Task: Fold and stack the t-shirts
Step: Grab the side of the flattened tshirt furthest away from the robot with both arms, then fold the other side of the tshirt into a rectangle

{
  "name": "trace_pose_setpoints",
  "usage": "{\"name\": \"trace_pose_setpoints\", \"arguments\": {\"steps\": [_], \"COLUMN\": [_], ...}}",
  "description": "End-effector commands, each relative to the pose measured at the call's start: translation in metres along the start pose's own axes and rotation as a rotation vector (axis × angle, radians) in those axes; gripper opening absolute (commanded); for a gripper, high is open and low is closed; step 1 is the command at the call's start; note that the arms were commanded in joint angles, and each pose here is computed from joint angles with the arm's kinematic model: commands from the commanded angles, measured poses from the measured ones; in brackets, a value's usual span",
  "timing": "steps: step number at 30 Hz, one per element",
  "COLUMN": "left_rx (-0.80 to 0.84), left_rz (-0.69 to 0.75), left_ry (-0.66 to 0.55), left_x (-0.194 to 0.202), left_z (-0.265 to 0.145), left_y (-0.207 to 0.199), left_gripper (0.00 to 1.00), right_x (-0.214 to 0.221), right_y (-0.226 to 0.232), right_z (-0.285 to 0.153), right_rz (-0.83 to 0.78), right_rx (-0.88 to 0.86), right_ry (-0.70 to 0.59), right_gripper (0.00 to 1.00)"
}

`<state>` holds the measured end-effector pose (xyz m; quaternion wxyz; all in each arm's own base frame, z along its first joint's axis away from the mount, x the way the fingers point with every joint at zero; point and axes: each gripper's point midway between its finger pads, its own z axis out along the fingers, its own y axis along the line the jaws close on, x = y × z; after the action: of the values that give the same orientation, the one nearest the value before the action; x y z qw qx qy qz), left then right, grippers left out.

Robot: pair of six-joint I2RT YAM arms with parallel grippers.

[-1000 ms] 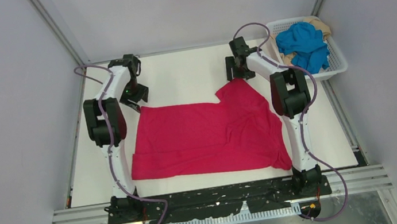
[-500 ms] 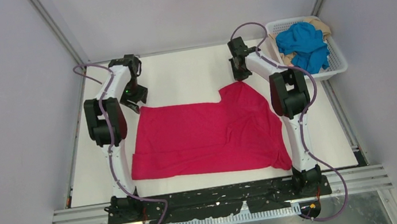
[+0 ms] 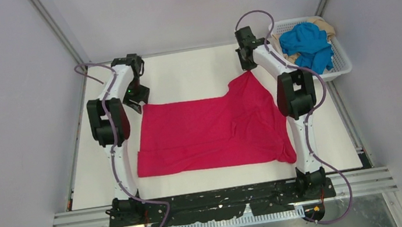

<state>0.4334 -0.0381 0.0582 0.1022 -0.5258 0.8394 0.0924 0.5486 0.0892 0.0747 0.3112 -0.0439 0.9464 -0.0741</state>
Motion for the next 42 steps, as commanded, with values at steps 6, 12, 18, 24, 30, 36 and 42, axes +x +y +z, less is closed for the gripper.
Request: {"name": "trace_pose_setpoints", "arguments": {"steps": [6,12,18,24,30,36,42], "left_rx": [0.017,0.07,0.005,0.013,0.024,0.066,0.1], "left_rz": [-0.064,-0.017,0.014,-0.005,0.009,0.077,0.174], "left_ry": [-0.074,-0.013,-0.009,-0.011,0.012,0.01,-0.012], "left_x": [-0.008,0.005,0.006,0.005,0.006,0.003,0.005], "left_z": [-0.013,0.008,0.011,0.015,0.015,-0.001,-0.019], "left_y": [-0.017,-0.042,-0.032,-0.032,-0.033,-0.033,-0.022], "left_gripper": [0.58,0.59,0.57,0.31,0.0,0.0,0.0], "right_x": [-0.023,-0.015,-0.014,-0.014,-0.017,-0.018,-0.001], "right_y": [-0.009,-0.006,-0.004,-0.006,-0.007,-0.003,0.001], "right_z": [-0.023,-0.022,-0.023,-0.025,-0.028,-0.047,-0.072], "right_rz": [-0.073,-0.094,-0.087,-0.09,-0.09,-0.095,-0.12], "right_rx": [-0.052,-0.074,-0.087,-0.081,-0.08,-0.13,-0.177], "right_ry": [-0.077,-0.065,-0.069,-0.075,-0.09,-0.153,-0.2], "right_gripper": [0.06,0.06,0.06,0.06,0.06,0.06,0.06]}}
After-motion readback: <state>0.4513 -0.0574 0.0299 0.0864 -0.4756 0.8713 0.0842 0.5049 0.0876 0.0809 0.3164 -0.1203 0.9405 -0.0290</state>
